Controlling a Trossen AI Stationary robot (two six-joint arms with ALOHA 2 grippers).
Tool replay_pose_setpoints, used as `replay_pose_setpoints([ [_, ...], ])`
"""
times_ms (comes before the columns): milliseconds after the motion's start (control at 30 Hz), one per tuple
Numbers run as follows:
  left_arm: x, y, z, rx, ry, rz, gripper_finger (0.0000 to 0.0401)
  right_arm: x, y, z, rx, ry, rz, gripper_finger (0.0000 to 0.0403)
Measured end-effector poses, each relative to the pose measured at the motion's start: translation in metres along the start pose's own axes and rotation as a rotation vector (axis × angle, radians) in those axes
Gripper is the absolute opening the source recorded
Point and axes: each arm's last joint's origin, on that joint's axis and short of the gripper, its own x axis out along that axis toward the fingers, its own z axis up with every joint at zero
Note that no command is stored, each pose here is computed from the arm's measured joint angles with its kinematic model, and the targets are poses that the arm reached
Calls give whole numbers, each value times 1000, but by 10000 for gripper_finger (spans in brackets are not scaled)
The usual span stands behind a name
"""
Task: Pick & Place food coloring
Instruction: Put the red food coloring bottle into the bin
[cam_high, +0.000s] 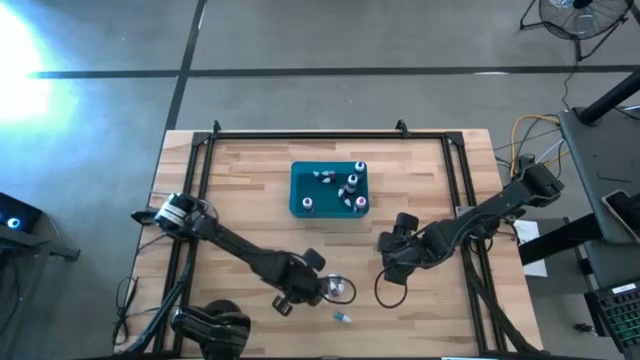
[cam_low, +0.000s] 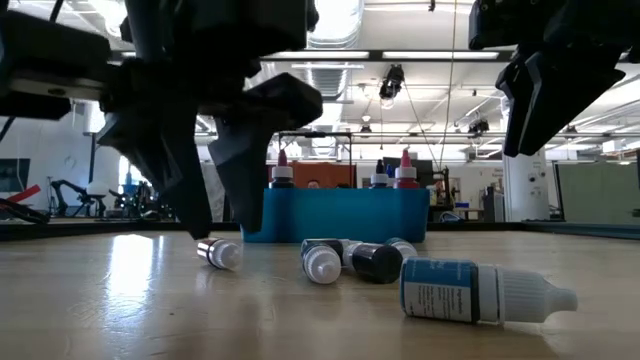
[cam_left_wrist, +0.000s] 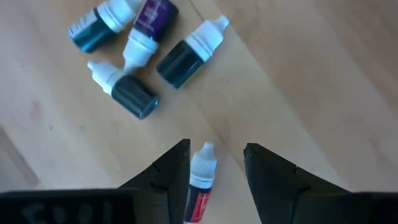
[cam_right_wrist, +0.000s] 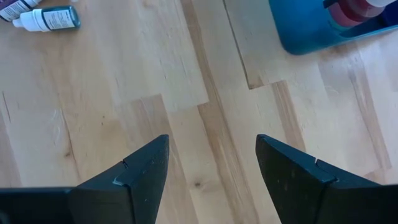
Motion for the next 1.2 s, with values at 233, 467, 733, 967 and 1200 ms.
replay_pose_setpoints([
  [233, 2, 13, -4, -31, 11, 2, 128, 0, 0, 0, 3, -1, 0, 231],
  [467, 7, 16, -12, -47, 22, -57, 128, 0, 0, 0, 9, -1, 0, 228],
  [733, 13, 10, -17, -13, 29, -86, 128, 1, 0, 0, 11, -2, -1, 228],
  [967, 15, 14, -22, -28, 48, -56, 128, 1, 0, 0, 11, -1, -2, 228],
  [1200, -15, 35, 8, -671, -60, 158, 128, 2, 0, -1, 32, 2, -5, 228],
])
